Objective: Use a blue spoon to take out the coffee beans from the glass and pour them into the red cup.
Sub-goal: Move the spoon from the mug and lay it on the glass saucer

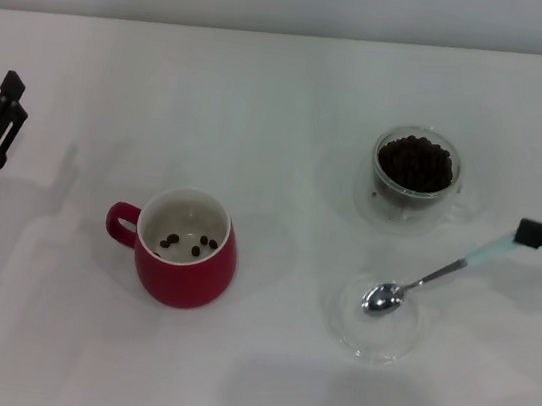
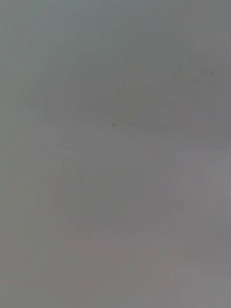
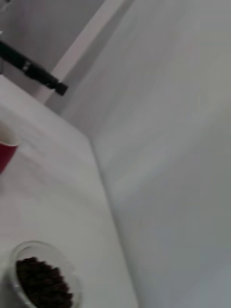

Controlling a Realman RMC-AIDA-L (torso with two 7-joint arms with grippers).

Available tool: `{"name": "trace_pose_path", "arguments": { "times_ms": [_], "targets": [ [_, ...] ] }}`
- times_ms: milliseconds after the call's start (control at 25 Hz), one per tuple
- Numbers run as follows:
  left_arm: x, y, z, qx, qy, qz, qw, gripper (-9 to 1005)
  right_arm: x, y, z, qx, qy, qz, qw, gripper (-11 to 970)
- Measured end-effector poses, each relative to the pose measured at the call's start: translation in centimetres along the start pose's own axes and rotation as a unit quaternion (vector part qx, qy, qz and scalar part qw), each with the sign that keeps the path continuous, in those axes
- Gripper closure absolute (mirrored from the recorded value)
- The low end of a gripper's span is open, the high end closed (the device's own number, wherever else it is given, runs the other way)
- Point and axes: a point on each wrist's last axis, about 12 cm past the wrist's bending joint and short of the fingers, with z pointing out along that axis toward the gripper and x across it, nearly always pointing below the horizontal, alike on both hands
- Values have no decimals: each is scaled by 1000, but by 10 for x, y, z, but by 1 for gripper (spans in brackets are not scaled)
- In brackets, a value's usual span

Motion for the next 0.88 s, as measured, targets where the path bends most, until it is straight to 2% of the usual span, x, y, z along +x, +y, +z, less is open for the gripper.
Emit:
{"name": "trace_pose_path", "arguments": {
  "times_ms": [360,880],
  "targets": [
    [1,-2,-1,0,1,-5,1000,285,7,-9,18,33,38,2,999,700],
    [1,-2,-1,-1,1,-6,1000,286,10,-13,25,47,65,4,997,695]
  ]
}}
